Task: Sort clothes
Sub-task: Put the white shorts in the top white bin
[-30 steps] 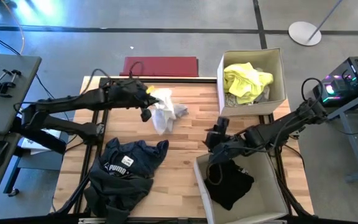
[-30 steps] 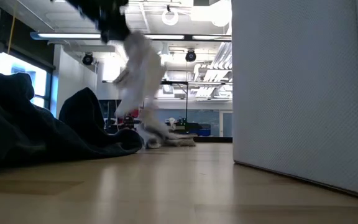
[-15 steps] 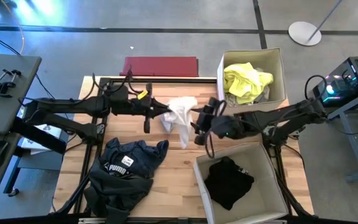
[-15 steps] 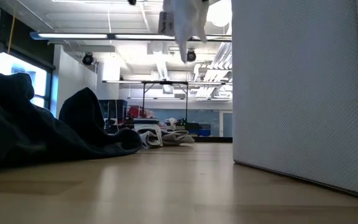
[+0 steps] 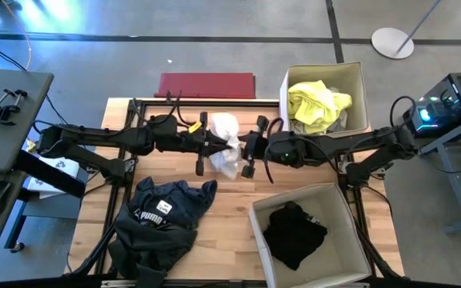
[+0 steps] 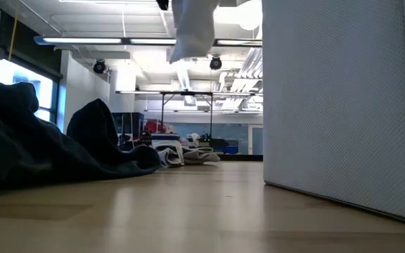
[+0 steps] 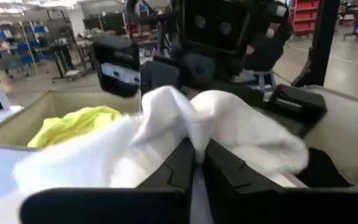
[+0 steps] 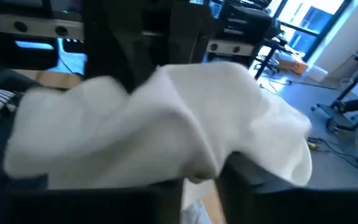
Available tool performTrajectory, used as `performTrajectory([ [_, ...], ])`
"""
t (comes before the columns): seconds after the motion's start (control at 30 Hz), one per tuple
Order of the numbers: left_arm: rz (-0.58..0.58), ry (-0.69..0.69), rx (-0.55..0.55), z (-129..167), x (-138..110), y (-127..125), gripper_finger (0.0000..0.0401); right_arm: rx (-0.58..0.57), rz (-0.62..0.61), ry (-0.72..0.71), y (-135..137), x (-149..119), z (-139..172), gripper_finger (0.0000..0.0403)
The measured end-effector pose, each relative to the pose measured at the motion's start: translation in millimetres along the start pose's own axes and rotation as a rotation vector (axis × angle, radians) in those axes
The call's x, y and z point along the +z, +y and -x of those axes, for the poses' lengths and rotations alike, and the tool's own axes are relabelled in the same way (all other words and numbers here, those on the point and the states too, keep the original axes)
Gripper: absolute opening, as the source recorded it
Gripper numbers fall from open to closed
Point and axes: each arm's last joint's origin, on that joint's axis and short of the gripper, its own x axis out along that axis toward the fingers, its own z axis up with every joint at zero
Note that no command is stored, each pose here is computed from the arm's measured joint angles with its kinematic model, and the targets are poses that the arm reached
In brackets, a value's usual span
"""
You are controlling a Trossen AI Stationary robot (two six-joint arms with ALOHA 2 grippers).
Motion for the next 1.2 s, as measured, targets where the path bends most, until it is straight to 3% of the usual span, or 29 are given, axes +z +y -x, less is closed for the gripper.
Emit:
performTrajectory([
  [0.07,0.001,0.010,0.000,2,0,1,0.0041,-0.017,0.002,-0.001,-1,1,3,0.0015],
  [0.2,-0.009,0.066,0.016,11,-1,5,0.0093,-0.100,-0.024,-0.025,-9,11,20,0.0024],
  [0.3,0.004,0.153,0.086,18,-6,11,0.0130,-0.217,-0.001,-0.004,-17,16,38,0.0012],
  [0.4,0.012,0.247,0.152,25,-12,14,0.0155,-0.388,0.032,0.027,-33,21,61,0.0007],
  [0.6,0.051,0.358,0.198,30,-22,15,0.0169,-0.890,0.059,0.198,-87,18,104,0.0005],
  [0.73,0.055,0.381,0.196,30,-24,14,0.0169,-1.060,0.021,0.286,-130,5,124,0.0005],
  [0.8,0.057,0.379,0.196,30,-23,14,0.0169,-1.076,-0.018,0.334,-150,-8,129,0.0005],
  [0.9,0.057,0.380,0.196,30,-24,14,0.0169,-0.978,-0.195,0.437,-179,-37,133,0.0004],
  [1.1,0.056,0.379,0.196,30,-23,14,0.0169,-0.776,-0.613,0.951,-225,-113,126,0.0004],
  [1.2,0.056,0.380,0.196,31,-23,14,0.0169,-0.721,-0.650,1.113,-234,-140,114,0.0008],
])
